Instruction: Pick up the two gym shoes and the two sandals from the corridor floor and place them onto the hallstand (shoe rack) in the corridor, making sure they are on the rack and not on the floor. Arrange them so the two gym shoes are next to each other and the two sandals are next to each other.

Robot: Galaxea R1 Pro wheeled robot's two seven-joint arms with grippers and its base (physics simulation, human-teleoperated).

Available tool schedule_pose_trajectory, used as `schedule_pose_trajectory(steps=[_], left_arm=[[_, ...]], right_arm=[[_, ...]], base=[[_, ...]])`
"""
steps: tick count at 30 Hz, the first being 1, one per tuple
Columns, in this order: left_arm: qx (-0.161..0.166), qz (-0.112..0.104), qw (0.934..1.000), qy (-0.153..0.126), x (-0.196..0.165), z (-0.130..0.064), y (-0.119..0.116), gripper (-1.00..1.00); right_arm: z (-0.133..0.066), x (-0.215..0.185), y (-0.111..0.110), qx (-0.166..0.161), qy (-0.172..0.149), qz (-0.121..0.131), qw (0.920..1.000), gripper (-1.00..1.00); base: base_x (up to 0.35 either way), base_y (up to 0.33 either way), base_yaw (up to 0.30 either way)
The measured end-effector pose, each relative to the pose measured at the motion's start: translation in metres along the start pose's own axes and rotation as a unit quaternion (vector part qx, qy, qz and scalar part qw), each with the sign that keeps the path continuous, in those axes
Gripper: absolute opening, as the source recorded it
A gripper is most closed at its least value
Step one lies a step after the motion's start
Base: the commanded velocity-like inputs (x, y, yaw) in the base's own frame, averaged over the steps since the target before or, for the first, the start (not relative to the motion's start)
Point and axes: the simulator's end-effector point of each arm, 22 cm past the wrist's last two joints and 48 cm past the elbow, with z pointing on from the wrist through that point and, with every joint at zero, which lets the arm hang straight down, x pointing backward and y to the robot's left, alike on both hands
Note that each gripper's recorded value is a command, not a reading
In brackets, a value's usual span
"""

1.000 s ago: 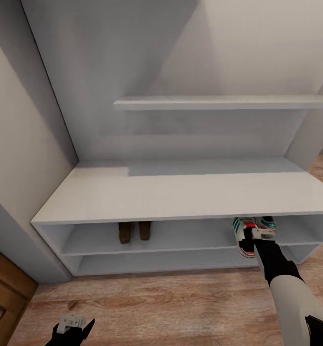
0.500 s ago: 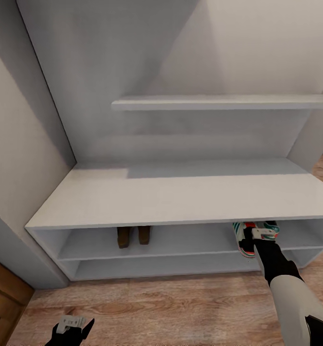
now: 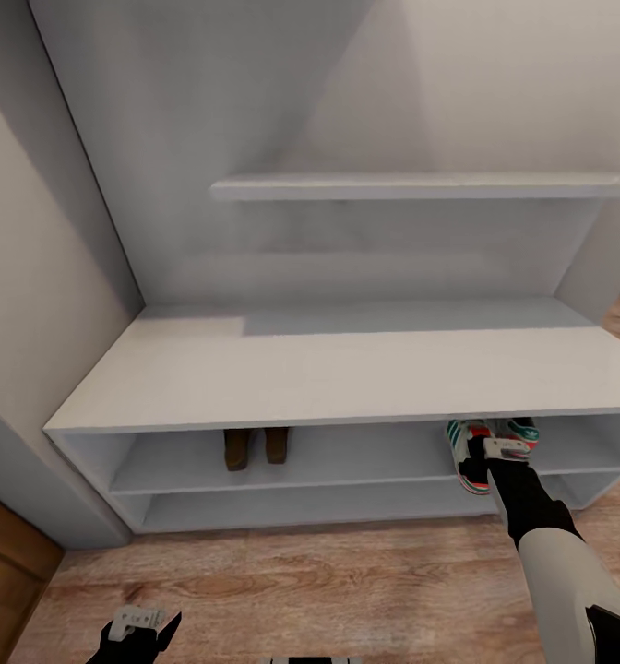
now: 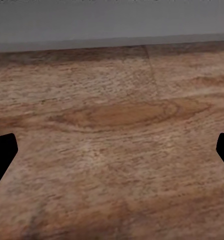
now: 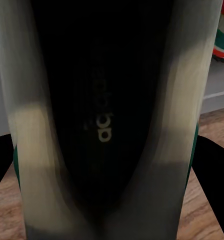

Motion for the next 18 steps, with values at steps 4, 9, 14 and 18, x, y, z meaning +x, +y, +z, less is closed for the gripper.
schedule_pose_trajectory(steps=[4, 9, 14, 18], left_arm=[[0.0, -0.002, 1.0, 0.001, 0.0002, 0.0004, -0.0004, 1.0], [-0.001, -0.003, 1.0, 0.0, -0.0003, 0.0006, 0.0, 1.0], [0.0, -0.003, 1.0, 0.001, 0.0, 0.0006, -0.0009, 1.0], [0.0, -0.003, 1.0, 0.001, -0.0001, 0.0006, -0.0006, 1.0]], right_arm=[[-0.0001, -0.0001, 0.0, 0.0, 0.0, 0.0, 1.0, -1.0], [0.0001, 0.0, -0.0001, 0.0, 0.0, 0.0, 1.0, -1.0], [-0.0001, -0.0002, -0.0001, 0.0, 0.0, 0.0, 1.0, -1.0], [0.0001, 0.0, 0.0, 0.0, 0.0, 0.0, 1.0, -1.0]], base=[[0.185, 0.0, 0.0], [0.038, 0.0, 0.0], [0.138, 0.0, 0.0], [0.054, 0.0, 0.0]])
